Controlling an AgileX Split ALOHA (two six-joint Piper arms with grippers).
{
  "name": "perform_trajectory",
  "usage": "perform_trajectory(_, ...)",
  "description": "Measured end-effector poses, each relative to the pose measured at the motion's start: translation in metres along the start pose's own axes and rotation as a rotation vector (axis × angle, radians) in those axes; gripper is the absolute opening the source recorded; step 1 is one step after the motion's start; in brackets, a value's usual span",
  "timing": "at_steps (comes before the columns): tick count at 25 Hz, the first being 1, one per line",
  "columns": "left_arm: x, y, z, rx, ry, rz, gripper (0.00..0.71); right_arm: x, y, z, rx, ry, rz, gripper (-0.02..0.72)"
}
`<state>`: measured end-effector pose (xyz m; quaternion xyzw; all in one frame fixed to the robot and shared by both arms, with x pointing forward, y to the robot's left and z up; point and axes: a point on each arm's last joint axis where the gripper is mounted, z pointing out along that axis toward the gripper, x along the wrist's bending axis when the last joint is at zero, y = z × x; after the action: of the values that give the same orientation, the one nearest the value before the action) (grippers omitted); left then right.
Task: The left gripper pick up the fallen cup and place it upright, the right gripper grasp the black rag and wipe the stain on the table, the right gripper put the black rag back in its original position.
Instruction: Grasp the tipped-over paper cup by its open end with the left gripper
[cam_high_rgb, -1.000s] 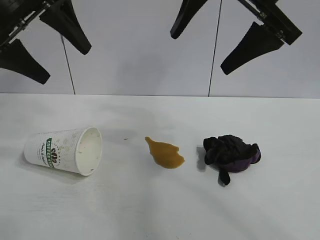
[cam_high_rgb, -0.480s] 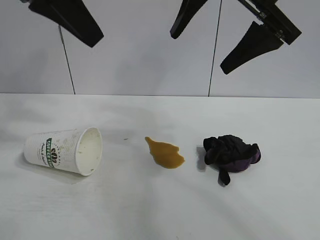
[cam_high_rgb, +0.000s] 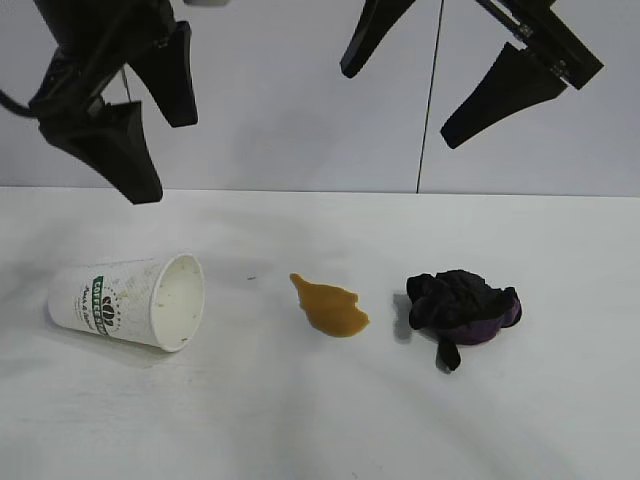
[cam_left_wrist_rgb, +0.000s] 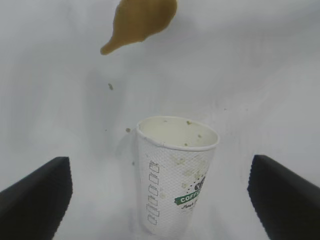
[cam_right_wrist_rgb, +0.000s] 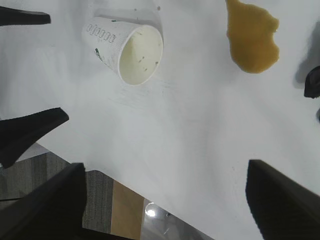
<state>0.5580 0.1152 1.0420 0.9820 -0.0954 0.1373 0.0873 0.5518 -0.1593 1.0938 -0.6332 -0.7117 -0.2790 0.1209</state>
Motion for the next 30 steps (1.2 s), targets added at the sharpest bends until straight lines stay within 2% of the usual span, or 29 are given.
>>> perform_trajectory(7,-0.016,-0.011,0.033,0.062,0.042,0.062,0.687,0.000,0.000,0.000,-0.001,0.000,0.000,0.601)
perform_trajectory(12,-0.020,-0.015,0.044,0.064,0.086,0.084,0.687,0.000,0.000,0.000,-0.001,0.000,0.000,0.601)
perform_trajectory(15,-0.021,-0.015,0.051,0.069,0.072,0.083,0.687,0.000,0.000,0.000,-0.001,0.000,0.000,0.601)
perform_trajectory(21,-0.025,-0.019,0.086,0.100,-0.021,0.059,0.687,0.000,0.000,0.000,-0.001,-0.001,-0.005,0.601)
perform_trajectory(30,-0.026,-0.028,0.123,0.185,-0.060,0.131,0.687,-0.001,0.000,0.000,-0.002,-0.011,-0.019,0.601)
